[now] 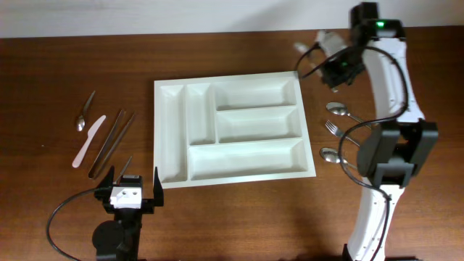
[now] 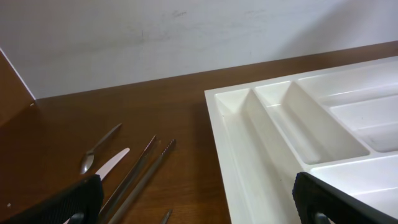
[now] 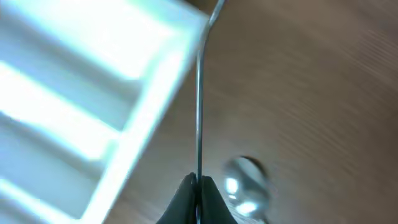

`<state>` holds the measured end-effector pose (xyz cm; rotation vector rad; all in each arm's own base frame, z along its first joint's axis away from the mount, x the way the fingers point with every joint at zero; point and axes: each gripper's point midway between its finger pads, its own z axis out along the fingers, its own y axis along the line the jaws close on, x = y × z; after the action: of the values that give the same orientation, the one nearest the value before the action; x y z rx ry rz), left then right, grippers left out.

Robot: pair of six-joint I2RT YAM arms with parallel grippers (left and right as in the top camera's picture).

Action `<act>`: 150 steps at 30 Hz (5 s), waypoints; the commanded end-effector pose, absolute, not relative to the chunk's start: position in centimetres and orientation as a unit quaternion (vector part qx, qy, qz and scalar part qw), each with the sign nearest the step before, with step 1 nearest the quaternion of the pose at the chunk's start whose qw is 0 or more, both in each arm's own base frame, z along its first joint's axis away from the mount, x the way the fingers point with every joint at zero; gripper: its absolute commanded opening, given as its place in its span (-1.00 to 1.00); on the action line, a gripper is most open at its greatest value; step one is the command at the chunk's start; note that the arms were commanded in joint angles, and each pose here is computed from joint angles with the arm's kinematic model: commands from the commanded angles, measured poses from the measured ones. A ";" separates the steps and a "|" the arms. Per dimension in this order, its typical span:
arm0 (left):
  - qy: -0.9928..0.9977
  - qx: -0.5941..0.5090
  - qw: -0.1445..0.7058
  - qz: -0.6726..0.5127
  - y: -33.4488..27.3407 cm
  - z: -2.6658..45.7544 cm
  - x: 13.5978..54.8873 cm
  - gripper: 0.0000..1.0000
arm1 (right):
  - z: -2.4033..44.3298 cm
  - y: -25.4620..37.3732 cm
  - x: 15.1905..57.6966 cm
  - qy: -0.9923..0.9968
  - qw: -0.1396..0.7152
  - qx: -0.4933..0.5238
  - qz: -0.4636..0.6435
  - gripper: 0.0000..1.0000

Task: Pack container
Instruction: 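Lift the fork and carry it over the tray's upper compartment, then lower the fork into the compartment and open the right gripper, then withdraw the right gripper back toward the spoons on the right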

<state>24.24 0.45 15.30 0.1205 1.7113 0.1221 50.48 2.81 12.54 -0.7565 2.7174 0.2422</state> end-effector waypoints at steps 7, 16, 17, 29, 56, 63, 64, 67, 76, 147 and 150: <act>0.753 0.051 0.654 0.047 0.3 15.2 24.2 0.99 | 13.7 12.7 47.9 0.851 0.165 -0.478 0.142 -0.92; 0.753 0.051 0.654 0.047 0.3 15.2 24.2 0.99 | 13.0 16.6 46.0 0.758 0.164 -0.616 0.137 -0.92; 0.753 0.051 0.654 0.047 0.3 15.2 24.2 0.99 | 12.6 16.6 45.8 0.746 0.162 -0.631 0.136 -0.93; 0.753 0.051 0.654 0.047 0.3 15.2 24.2 0.98 | 7.3 17.2 48.6 0.694 0.221 -0.676 0.113 -0.92; 0.753 0.051 0.654 0.047 0.3 15.2 24.2 0.99 | 3.9 17.7 51.3 0.712 0.245 -0.649 0.106 -0.52; 0.753 0.051 0.654 0.047 0.3 15.2 24.2 0.98 | 4.1 17.8 51.5 0.717 0.249 -0.642 0.106 -0.17; 0.753 0.051 0.654 0.047 0.3 15.2 24.2 0.99 | 4.4 17.9 51.9 0.725 0.255 -0.631 0.106 -0.14; 0.753 0.051 0.654 0.047 0.3 15.2 24.2 0.99 | 5.9 18.1 52.9 0.741 0.273 -0.605 0.103 -0.12; 0.753 0.051 0.654 0.047 0.3 15.2 24.2 0.98 | 15.7 17.0 55.7 0.786 0.336 -0.513 0.080 -0.01; 0.753 0.051 0.654 0.047 0.3 15.2 24.2 0.99 | 3.8 -11.7 46.1 0.992 0.080 -0.040 0.088 0.78; 0.753 0.051 0.654 0.047 0.3 15.2 24.2 0.99 | 2.5 -11.4 45.4 0.993 0.063 -0.038 0.094 0.78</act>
<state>24.24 0.45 15.30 0.1205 1.7113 0.1221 46.52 -11.55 4.67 -0.1330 2.9388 0.2677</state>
